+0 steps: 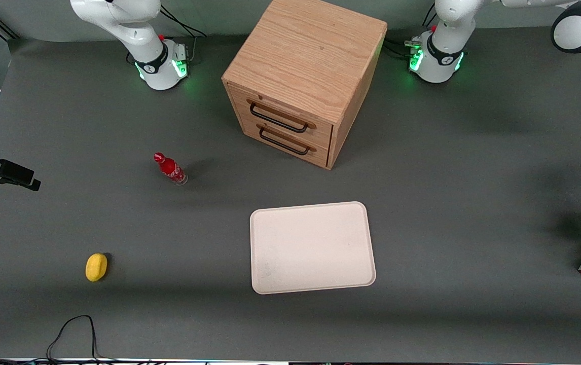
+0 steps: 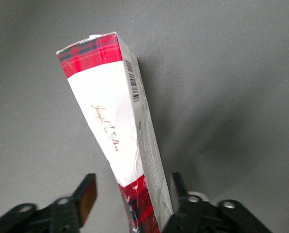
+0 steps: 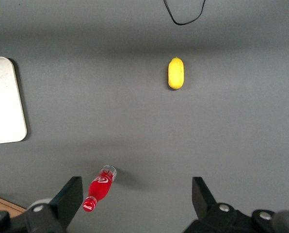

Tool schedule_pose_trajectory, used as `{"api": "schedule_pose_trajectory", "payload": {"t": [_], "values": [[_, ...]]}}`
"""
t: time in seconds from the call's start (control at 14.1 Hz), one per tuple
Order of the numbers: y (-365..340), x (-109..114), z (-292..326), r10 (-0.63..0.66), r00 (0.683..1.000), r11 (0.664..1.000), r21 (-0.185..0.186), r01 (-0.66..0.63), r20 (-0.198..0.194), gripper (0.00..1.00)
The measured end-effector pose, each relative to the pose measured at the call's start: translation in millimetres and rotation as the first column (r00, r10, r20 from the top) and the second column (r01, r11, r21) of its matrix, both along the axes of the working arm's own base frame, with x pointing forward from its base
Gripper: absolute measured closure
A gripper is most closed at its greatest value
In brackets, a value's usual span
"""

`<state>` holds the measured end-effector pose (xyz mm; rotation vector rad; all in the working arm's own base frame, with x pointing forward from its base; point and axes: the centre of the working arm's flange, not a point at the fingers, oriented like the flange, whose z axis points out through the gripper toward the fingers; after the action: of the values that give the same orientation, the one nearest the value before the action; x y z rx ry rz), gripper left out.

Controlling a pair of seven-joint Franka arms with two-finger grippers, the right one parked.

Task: Place red cookie box on tray
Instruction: 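Close the left gripper on the cookie box's end, then lift the cookie box and carry it toward the white tray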

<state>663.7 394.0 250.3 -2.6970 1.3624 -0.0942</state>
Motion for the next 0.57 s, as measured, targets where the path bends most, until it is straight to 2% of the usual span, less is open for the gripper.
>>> {"api": "schedule_pose_trajectory", "payload": {"t": [0.36,0.43,0.57], "values": [[0.0,0.2,0.3,0.0,1.0,1.0,0.0,0.0,0.001,0.91],[-0.1,0.4,0.5,0.0,1.0,1.0,0.0,0.0,0.001,0.97],[-0.1,1.9,5.3,-0.002,1.0,1.0,0.004,0.002,0.009,0.97]]}}
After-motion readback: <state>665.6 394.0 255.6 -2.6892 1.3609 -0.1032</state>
